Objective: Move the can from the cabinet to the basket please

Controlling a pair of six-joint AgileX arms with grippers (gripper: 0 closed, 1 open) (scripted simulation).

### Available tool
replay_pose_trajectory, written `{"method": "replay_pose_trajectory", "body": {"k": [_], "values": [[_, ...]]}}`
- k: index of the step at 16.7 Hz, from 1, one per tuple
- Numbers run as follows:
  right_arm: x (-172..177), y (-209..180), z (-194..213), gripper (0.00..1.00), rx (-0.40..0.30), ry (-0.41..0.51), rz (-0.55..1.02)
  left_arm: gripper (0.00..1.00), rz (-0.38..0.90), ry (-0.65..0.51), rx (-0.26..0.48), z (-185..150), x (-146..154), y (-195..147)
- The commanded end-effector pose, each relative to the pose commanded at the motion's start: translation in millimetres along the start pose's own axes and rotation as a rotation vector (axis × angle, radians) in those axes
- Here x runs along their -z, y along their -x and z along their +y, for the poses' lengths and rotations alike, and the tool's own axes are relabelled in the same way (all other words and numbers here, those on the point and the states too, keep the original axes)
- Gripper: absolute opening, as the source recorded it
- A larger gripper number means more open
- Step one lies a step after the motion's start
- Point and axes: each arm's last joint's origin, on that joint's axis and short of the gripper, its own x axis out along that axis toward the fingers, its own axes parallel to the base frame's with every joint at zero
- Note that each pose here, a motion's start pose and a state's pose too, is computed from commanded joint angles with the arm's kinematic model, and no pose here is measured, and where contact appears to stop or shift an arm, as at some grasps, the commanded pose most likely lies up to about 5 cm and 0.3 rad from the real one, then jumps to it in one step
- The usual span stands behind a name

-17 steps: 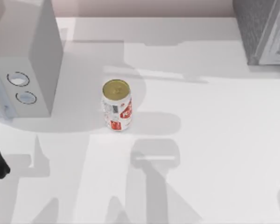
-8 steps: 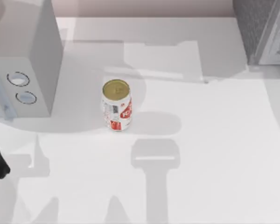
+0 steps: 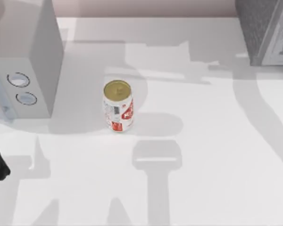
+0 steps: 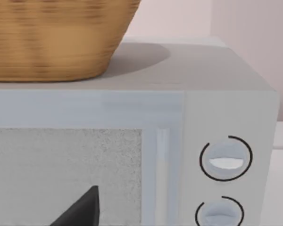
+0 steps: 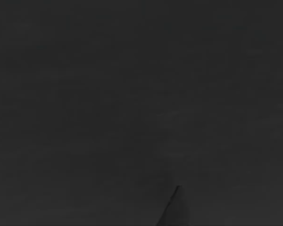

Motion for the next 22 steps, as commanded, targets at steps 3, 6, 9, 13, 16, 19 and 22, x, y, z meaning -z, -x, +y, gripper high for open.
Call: {"method": "replay_pose_trajectory", "body": {"k": [3,6,9,13,16,19,22], "values": [[0,0,0,1.00,0.000,0.000,0.000,1.00,0.000,0.000,0.000,0,0,0],[-9,2,-10,1.00,0.036,-0.002,-0.029,1.00,0.000,0.000,0.000,0,0,0],[-6,-23,-8,1.00,0.043,0.004,-0.017,1.00,0.000,0.000,0.000,0,0,0],[-7,-42,-10,1.00,0.039,0.001,-0.023,1.00,0.000,0.000,0.000,0,0,0],[-10,-35,-11,1.00,0.037,-0.002,-0.035,1.00,0.000,0.000,0.000,0,0,0],[-7,-25,-18,1.00,0.035,-0.001,-0.037,1.00,0.000,0.000,0.000,0,0,0],[8,-6,-31,1.00,0.031,0.002,-0.033,1.00,0.000,0.000,0.000,0,0,0]]}}
